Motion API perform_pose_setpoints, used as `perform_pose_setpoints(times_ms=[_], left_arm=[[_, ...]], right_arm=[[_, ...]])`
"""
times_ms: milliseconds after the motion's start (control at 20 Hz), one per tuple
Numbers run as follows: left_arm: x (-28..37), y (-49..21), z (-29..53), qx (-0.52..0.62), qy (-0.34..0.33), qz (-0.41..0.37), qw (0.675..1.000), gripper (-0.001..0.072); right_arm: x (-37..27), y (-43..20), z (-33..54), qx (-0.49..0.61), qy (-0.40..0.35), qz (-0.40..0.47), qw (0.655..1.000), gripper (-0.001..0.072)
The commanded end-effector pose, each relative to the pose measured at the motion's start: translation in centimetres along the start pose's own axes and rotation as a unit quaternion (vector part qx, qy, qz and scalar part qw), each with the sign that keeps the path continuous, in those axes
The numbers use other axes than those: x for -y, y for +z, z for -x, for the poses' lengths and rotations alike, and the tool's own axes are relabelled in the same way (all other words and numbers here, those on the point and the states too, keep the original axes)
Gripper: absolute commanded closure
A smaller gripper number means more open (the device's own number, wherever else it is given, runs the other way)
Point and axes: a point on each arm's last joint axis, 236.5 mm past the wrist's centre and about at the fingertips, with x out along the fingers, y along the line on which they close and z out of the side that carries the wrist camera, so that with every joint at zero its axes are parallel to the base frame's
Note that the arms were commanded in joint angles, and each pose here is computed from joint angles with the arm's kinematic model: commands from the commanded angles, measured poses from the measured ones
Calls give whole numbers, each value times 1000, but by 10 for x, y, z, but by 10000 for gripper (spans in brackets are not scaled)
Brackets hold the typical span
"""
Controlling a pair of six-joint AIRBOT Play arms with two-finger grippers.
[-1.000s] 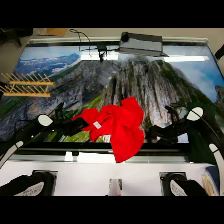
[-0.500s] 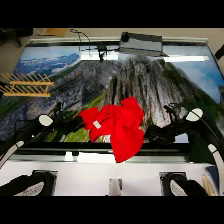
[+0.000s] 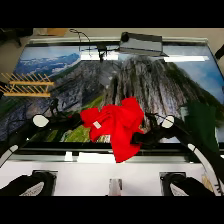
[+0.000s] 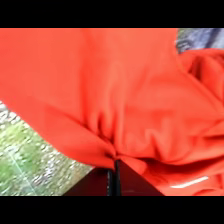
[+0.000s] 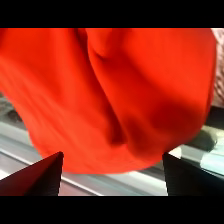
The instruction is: Fold the shirts.
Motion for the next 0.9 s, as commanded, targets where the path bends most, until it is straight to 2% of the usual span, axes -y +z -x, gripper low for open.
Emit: perform_pose_setpoints(times_ms=[0, 100, 150, 250, 300, 350, 400, 450, 550, 700, 850], left_arm=[[10, 3, 10, 13, -12, -12, 1000, 674], [12, 4, 12, 16, -15, -14, 1000, 674], [13, 4, 14, 18, -17, -15, 1000, 674], [16, 5, 16, 21, -20, -17, 999, 674], [17, 6, 18, 23, -22, -18, 999, 674], [19, 6, 20, 26, -24, -20, 999, 674], [21, 7, 22, 29, -27, -22, 999, 674], [23, 7, 25, 32, -30, -24, 999, 674], [29, 11, 31, 42, -37, -30, 998, 674], [64, 43, 72, 105, -75, -64, 989, 674], [118, 116, 190, 269, -122, -132, 946, 674]], right_arm=[[-1, 5, -20, 1, -4, -31, 1000, 50], [-5, 5, -25, -7, 8, -46, 999, 53], [-9, 7, -27, -6, 20, -56, 998, 92], [-18, 15, -31, 2, 44, -80, 996, 116], [-23, 20, -33, 8, 58, -92, 994, 188], [-27, 24, -34, 14, 68, -104, 992, 301], [-30, 28, -35, 19, 76, -113, 990, 547], [-31, 30, -35, 23, 80, -116, 990, 685], [-38, 33, -29, 27, 87, -75, 993, 686], [-71, 49, 18, 68, 92, 49, 992, 687], [-101, 101, 152, 250, 44, 123, 960, 686]])
